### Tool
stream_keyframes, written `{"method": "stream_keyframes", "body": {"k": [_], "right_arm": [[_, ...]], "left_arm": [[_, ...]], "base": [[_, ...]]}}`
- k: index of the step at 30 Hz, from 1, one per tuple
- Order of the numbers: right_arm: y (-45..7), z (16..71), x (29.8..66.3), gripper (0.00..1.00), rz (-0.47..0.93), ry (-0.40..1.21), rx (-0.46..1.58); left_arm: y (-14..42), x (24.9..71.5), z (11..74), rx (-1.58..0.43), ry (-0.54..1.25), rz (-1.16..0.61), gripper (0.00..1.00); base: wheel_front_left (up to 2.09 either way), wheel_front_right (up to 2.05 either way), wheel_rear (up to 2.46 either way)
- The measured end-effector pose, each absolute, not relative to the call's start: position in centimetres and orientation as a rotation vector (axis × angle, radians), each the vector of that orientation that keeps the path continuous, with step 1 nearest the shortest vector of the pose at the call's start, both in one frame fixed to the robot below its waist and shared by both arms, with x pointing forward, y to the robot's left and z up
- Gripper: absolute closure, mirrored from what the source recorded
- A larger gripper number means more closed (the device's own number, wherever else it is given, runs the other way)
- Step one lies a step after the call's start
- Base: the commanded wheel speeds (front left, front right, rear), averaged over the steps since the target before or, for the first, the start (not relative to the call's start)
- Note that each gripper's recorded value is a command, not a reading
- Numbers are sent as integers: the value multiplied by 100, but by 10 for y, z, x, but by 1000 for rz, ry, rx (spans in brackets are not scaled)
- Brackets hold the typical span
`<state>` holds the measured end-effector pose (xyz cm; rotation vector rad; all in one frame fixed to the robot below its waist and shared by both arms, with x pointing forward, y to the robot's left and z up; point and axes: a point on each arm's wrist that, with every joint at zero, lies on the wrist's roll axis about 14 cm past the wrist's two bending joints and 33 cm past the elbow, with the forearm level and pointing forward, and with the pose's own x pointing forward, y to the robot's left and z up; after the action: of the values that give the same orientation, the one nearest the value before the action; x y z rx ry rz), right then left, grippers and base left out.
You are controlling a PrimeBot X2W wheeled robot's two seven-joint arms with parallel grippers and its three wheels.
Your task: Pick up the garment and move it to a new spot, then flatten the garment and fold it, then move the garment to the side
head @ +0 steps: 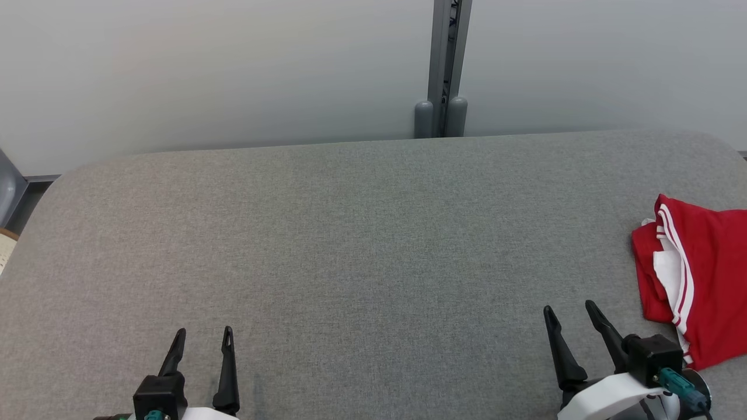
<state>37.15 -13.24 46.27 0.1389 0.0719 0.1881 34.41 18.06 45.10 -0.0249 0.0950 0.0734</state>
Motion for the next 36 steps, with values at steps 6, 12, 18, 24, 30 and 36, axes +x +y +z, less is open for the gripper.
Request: {"method": "stream_keyframes", "body": {"k": [6,12,18,24,30,36], "right_arm": [[-131,459,370,0,190,84,144],[-131,457,369,0,190,90,143],[-133,457,369,0,185,89,142],[-134,457,368,0,183,92,140],[-131,446,361,100,186,124,142],[-135,434,354,100,150,174,220]], "left_arm": [[180,344,448,-34,105,66,0],[177,345,445,-58,116,55,0],[173,346,444,-62,120,44,0],[172,346,441,-65,129,34,0],[168,340,430,-81,166,28,100],[173,334,416,-156,229,61,100]], "base": [[0,0,0],[0,0,0],[0,0,0],[0,0,0],[0,0,0],[0,0,0]]}}
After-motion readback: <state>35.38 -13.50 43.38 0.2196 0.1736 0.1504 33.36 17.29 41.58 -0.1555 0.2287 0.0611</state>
